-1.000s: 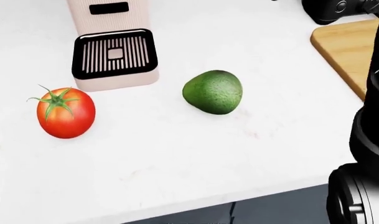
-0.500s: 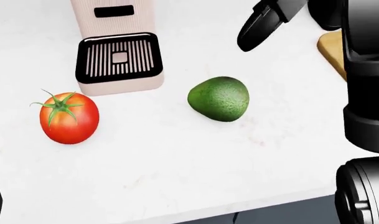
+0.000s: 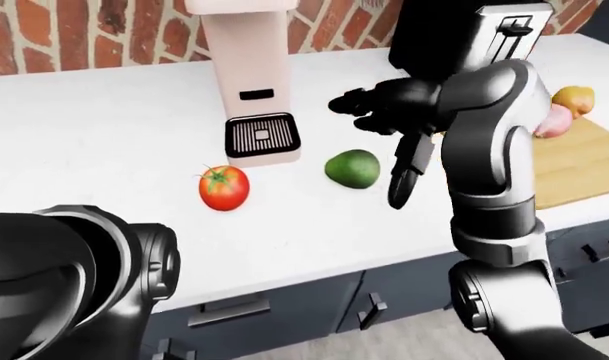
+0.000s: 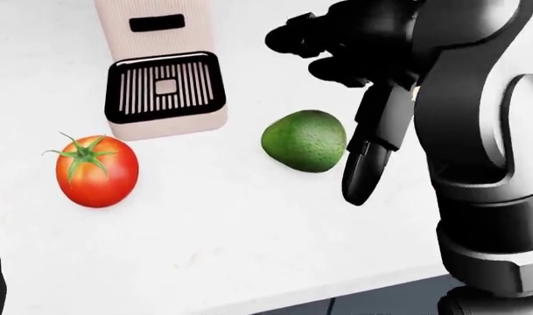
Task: Place the avocado, onion, tomato and bell pepper on the cutting board.
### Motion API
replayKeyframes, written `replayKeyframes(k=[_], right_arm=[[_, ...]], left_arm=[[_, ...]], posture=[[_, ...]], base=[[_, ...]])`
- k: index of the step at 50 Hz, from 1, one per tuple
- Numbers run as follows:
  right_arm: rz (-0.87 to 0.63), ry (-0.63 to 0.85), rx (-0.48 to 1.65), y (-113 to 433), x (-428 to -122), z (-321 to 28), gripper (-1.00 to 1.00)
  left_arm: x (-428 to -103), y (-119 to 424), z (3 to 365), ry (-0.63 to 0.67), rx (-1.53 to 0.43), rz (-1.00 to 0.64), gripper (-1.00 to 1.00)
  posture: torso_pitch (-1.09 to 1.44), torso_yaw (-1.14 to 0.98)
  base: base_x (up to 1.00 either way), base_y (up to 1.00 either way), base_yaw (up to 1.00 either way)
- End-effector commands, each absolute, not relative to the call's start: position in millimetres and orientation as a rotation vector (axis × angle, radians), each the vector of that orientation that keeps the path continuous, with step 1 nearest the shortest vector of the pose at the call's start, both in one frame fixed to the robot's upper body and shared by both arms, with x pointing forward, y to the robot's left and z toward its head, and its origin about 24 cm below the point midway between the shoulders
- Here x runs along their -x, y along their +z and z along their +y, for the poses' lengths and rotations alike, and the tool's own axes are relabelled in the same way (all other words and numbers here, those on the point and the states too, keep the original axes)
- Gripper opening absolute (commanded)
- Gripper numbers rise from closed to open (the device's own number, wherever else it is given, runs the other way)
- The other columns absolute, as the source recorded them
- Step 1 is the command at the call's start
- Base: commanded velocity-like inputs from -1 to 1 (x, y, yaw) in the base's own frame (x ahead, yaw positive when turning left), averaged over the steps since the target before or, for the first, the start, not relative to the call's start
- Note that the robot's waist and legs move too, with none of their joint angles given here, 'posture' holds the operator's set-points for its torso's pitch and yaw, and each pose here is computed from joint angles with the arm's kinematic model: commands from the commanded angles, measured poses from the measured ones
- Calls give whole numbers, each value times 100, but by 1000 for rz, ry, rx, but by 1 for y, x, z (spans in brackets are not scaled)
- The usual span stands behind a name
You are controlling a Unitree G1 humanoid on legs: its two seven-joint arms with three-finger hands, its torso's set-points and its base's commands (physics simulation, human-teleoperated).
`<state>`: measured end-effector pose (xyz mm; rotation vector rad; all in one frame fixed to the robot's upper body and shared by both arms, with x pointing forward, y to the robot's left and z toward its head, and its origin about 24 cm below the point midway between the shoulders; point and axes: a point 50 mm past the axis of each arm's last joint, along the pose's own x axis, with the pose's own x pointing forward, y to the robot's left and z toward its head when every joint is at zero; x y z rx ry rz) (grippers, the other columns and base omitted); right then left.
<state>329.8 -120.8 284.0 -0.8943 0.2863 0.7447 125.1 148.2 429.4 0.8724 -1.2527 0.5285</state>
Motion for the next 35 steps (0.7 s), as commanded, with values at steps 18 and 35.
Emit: replayKeyframes(k=[18,35], right_arm=[[317,664,1141,263,-350,-115,-100],[76,492,1036,309,-355,-116,-100]], left_arm=[[-123,433,150,544,-871,-1264,100],[-126,431,152,553,-877,-1256,100]], posture=[[0,0],[0,0]], base=[[0,0,0],[0,0,0]])
